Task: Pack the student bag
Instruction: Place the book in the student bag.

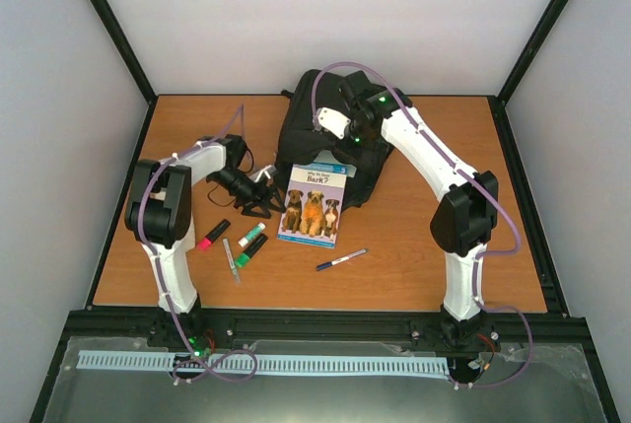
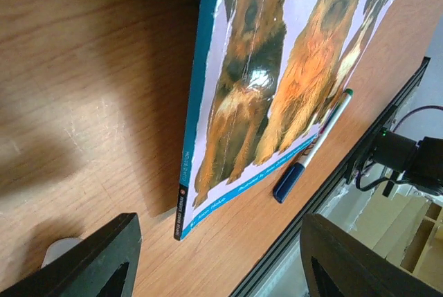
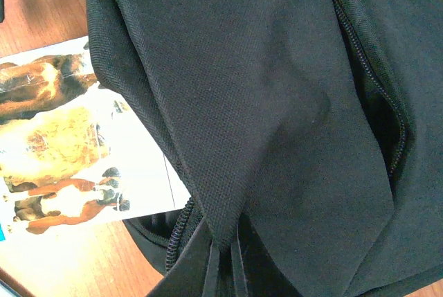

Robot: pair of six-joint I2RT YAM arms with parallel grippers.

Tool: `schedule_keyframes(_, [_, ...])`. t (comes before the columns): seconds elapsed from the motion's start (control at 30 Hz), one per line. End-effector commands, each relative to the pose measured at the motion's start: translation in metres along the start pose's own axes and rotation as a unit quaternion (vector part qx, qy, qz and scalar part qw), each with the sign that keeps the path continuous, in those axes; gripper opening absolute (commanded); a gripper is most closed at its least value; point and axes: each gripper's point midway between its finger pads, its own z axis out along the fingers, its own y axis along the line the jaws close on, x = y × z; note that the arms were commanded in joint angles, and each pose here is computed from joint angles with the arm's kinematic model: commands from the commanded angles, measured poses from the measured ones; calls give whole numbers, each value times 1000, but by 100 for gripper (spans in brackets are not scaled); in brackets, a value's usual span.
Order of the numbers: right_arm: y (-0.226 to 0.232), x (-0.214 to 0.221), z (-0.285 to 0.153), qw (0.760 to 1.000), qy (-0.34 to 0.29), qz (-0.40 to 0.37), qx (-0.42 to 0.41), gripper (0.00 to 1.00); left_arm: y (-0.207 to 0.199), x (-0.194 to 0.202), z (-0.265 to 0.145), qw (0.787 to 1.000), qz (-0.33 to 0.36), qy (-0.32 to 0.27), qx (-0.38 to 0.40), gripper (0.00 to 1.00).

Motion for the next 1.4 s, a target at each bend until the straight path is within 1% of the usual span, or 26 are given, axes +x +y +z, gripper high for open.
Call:
schedule_keyframes(0.0, [-1, -19, -26, 999, -38, -4, 14, 3, -11, -8, -5, 998, 28, -38, 32, 65])
schedule_keyframes(0.1, [0, -20, -26, 999, -38, -3, 12, 3, -17, -10, 0, 996, 36, -39, 66, 60])
schedule_keyframes(0.2, [-1, -19, -25, 999, -36, -3, 12, 3, -16, -13, 5, 996, 26, -28, 84, 51])
schedule_keyframes(0.3, [-1, -18, -25, 999, -36, -2, 13, 3, -14, -16, 9, 995, 20, -22, 90, 48])
schedule_keyframes(0.4, [-2, -18, -25, 999, -35, -3, 15, 3, -10, -16, 13, 996, 14, -17, 85, 48])
schedule_keyframes(0.47, [-2, -18, -26, 999, -34, -3, 17, 3, -6, -14, 14, 997, 13, -17, 75, 51])
schedule_keyframes(0.57, [-2, -18, -25, 999, -34, -3, 17, 3, -2, -13, 16, 997, 13, -17, 69, 53])
schedule_keyframes(0.87, [-6, -21, -22, 999, -37, -3, 17, 3, 3, -8, 31, 997, 1, 14, 71, 51])
schedule_keyframes(1.1, [-10, -26, -23, 999, -43, 0, 21, 3, -2, -11, 36, 994, -7, 27, 106, 38])
schedule_keyframes(1.2, [-9, -23, -24, 999, -40, 0, 19, 3, -8, -16, 36, 991, -8, 28, 132, 27])
schedule_keyframes(1.3, [-8, -22, -25, 999, -40, 0, 19, 3, -17, -19, 32, 988, 1, 23, 150, 13])
schedule_keyframes(1.37, [-8, -22, -24, 999, -40, 2, 18, 3, -26, -22, 26, 986, 7, 15, 166, 6])
